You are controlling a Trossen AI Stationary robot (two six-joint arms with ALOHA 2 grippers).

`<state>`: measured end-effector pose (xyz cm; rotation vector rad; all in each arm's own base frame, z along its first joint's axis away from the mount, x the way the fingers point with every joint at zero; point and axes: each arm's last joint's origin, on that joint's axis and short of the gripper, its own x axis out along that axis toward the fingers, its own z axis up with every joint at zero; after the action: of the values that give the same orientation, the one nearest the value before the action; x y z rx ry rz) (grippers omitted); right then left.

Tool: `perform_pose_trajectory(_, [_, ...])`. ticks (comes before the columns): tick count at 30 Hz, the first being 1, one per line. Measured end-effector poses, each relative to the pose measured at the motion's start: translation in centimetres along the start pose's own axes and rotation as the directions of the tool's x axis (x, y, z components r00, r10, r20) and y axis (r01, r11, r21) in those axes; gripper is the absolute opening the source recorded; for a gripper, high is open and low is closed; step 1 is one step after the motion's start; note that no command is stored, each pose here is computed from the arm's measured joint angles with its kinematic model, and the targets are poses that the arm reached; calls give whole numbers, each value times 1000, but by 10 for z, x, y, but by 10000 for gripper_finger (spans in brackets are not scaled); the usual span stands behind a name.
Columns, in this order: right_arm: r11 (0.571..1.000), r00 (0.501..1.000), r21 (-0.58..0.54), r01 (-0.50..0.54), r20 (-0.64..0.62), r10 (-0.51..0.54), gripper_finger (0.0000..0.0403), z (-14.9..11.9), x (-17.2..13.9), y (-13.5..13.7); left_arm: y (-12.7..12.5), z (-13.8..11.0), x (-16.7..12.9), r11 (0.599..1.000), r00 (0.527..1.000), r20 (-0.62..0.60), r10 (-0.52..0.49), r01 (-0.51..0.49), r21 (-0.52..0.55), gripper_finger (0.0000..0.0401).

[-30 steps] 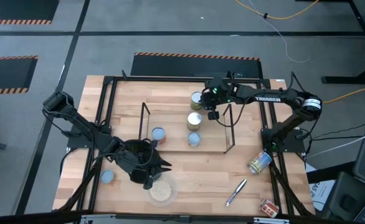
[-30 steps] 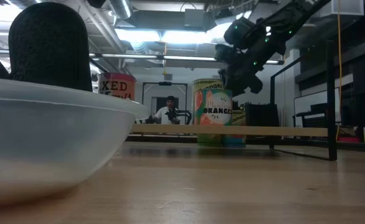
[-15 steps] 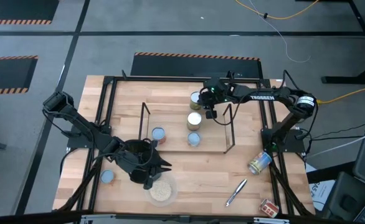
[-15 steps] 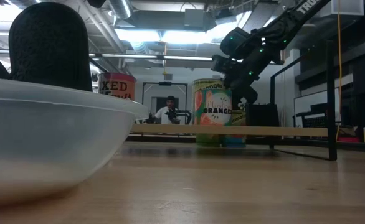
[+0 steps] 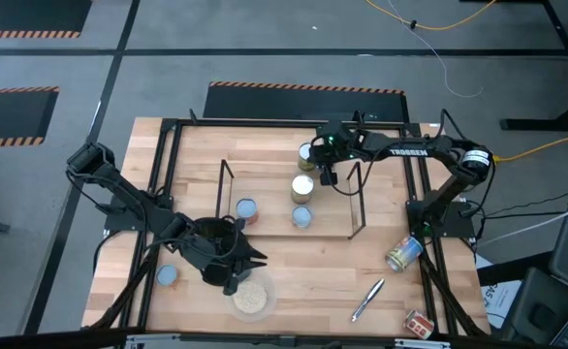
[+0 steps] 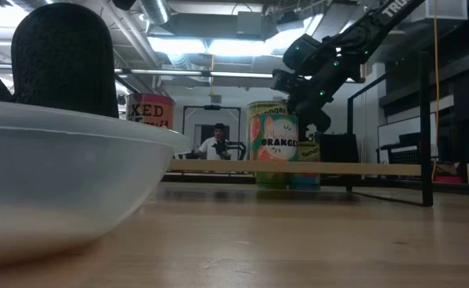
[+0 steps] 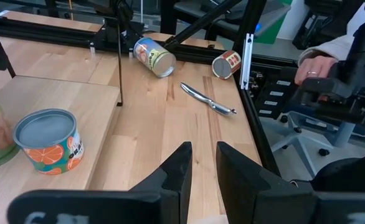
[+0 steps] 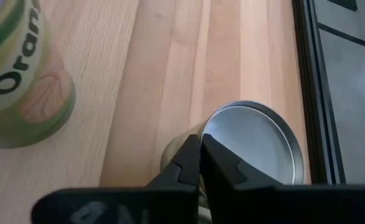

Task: Pick and place cans onto a shelf
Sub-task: Put the canned pears on the shelf

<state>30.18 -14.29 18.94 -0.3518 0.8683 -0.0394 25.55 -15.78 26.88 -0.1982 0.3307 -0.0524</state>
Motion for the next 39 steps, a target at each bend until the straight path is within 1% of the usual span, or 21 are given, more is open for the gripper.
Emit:
perform_pose_trajectory(9, [1000,1000,0,11,-2,-11,5,11,-7,-7,0,0,0,1000,1000,0,-1,1,0,66])
perform_pose_trajectory(14, [995,995,-5,101,-12,-101,3,23,-28,-16,0,0,0,1000,1000,0,-1,1,1,66])
perform_pose_trajectory(16, [994,994,-3,109,-20,-109,3,28,-39,-17,0,0,0,1000,1000,0,-1,1,1,66])
perform_pose_trajectory(19, [993,993,0,116,0,-116,2,40,-61,-19,0,0,0,1000,1000,0,0,0,1,66])
perform_pose_trajectory(24, [992,994,84,97,38,-101,2,62,-101,-12,0,0,0,1000,1000,0,0,0,8,66])
perform_pose_trajectory(29, [990,994,121,68,79,-78,2,82,-142,3,0,0,0,1000,1000,0,0,0,8,66])
perform_pose_trajectory(33, [974,993,226,29,102,-54,2,89,-169,17,0,0,0,1000,1000,-1,-1,1,9,66])
perform_pose_trajectory(36, [953,998,300,28,50,-45,1,87,-177,31,0,0,0,1000,1000,-1,-1,1,9,66])
perform_pose_trajectory(39, [933,999,357,45,-14,-43,1,86,-178,43,0,0,0,1000,1000,-1,0,0,10,66])
